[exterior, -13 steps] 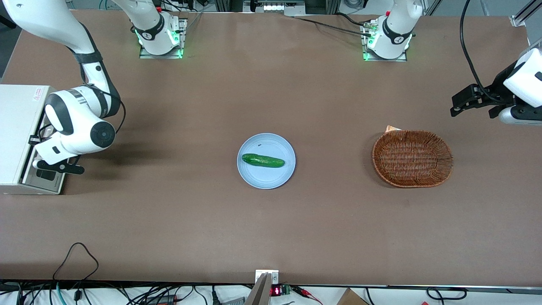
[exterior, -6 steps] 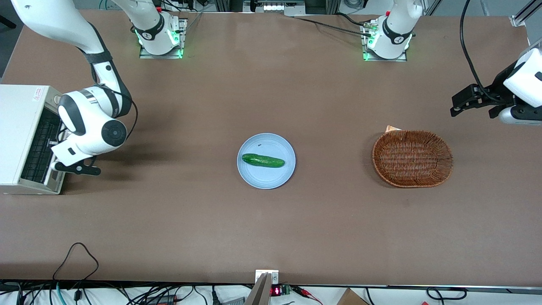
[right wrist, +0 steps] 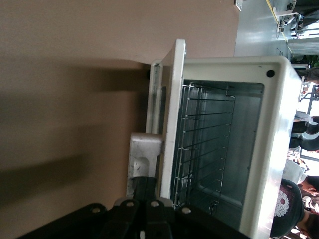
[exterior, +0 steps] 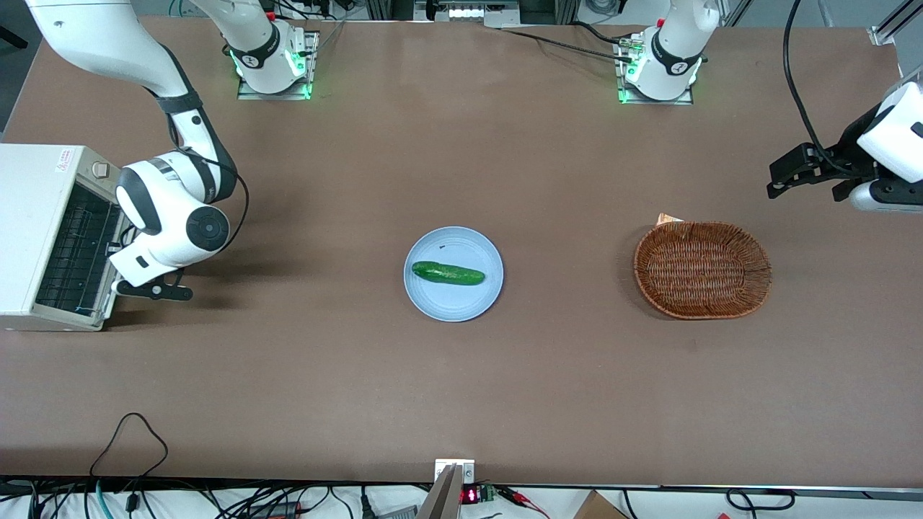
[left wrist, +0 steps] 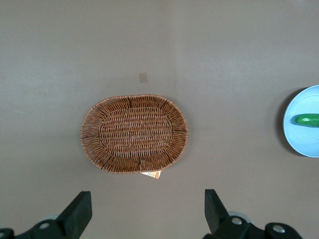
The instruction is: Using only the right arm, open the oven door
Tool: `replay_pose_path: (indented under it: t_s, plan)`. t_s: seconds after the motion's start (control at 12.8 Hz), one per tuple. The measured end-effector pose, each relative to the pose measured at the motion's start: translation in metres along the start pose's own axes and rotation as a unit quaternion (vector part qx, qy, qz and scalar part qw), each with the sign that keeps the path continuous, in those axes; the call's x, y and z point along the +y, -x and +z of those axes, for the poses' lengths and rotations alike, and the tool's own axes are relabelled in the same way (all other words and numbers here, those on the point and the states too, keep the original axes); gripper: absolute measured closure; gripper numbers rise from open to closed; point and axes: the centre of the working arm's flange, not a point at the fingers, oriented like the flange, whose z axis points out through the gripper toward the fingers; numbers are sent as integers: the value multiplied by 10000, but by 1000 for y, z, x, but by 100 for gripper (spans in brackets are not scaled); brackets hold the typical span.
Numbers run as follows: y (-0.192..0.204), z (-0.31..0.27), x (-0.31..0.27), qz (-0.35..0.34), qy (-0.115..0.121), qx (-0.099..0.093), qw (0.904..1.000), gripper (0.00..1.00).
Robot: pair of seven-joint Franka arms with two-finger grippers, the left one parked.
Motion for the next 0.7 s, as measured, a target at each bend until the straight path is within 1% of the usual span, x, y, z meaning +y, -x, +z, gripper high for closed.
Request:
replay_pose_path:
  t_s: [0.7]
  plan:
    - [-2,7,-47,-282,-107,56,9995,99]
